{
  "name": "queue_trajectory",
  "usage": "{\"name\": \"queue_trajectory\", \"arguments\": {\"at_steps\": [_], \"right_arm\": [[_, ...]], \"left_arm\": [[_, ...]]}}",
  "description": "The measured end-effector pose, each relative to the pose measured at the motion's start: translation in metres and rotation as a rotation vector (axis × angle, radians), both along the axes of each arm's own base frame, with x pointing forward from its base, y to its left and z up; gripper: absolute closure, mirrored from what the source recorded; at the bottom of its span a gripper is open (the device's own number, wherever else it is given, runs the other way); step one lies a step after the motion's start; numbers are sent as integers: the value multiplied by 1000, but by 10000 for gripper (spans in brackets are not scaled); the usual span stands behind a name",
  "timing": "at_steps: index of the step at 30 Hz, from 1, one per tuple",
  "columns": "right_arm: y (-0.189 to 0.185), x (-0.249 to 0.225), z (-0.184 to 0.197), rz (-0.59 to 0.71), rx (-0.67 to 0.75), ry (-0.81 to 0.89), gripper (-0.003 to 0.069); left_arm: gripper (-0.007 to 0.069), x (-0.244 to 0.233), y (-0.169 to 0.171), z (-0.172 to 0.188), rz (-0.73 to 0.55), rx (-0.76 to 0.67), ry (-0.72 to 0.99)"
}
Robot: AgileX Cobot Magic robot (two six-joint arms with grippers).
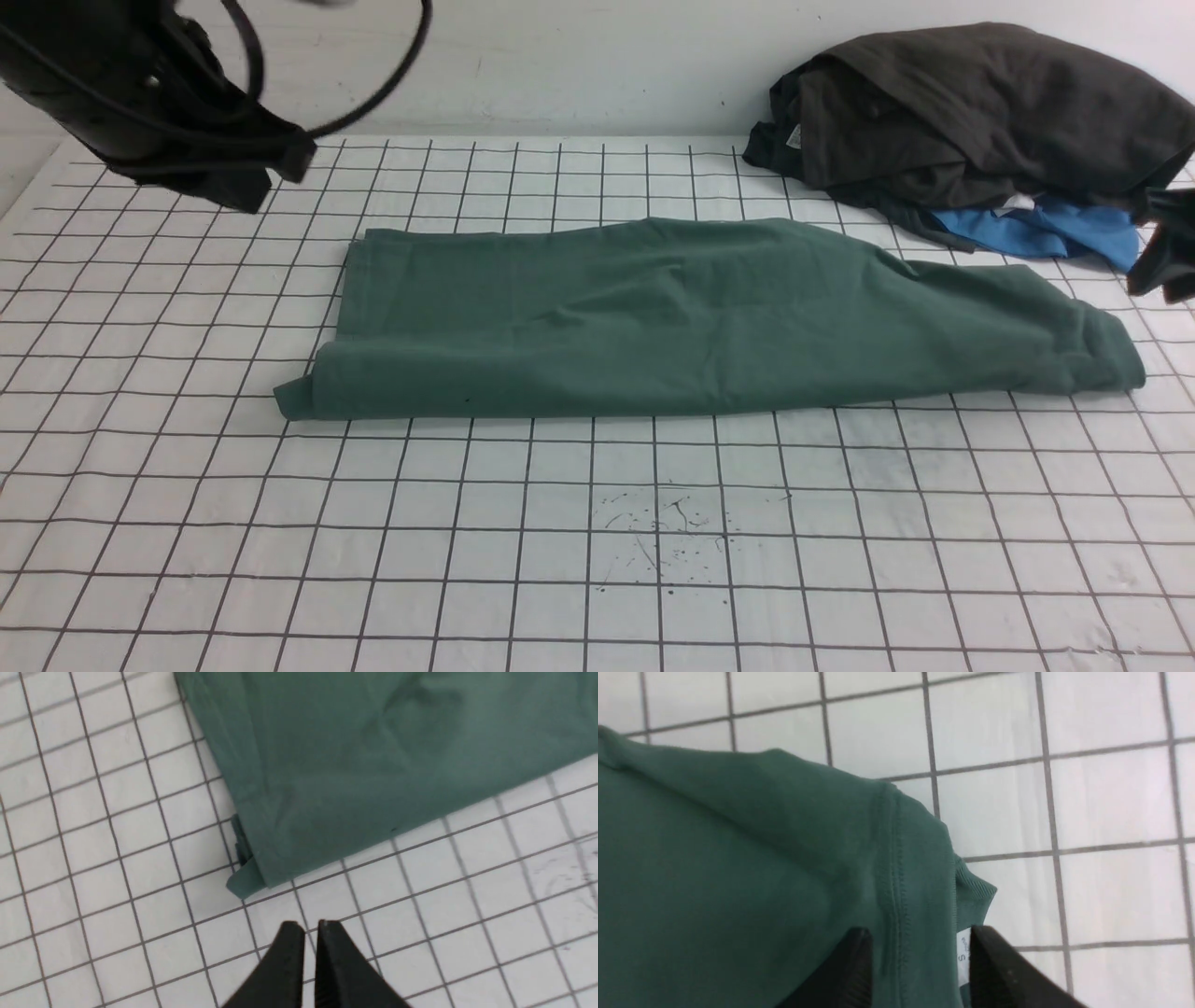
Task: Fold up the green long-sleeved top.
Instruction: Use the right arm to clamp the right edge of the fabric, then use the right arm to drag the right edge of the fabric to the left and folds it over the left edge
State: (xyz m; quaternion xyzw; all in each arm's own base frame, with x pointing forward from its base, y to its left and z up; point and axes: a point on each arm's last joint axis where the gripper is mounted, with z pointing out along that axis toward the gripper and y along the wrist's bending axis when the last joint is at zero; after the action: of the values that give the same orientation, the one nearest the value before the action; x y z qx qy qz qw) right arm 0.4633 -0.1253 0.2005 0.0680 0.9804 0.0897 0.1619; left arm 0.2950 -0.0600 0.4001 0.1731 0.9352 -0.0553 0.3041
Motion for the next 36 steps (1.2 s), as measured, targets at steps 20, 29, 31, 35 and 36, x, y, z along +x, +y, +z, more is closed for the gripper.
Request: {"name": "queue_trajectory", "arguments": {"at_steps": [20,29,31,35,36], "right_arm": [[26,17,-48,25,25,64,554],[8,8,44,0,-182,-33,606],[7,-2,81,-57,-208,-98,606],[48,-18,141,-51,-136,-235,606],[56,-18,144,-37,-114,-246,606]], "left_arm": [[603,-102,26,-65,-29,152,107],[603,-108,29,-66,14,152,149],[603,-108,28,-66,13,145,152],[603,-103,24,-63,16,88,79],[603,-102,23,-63,16,83,74]]}}
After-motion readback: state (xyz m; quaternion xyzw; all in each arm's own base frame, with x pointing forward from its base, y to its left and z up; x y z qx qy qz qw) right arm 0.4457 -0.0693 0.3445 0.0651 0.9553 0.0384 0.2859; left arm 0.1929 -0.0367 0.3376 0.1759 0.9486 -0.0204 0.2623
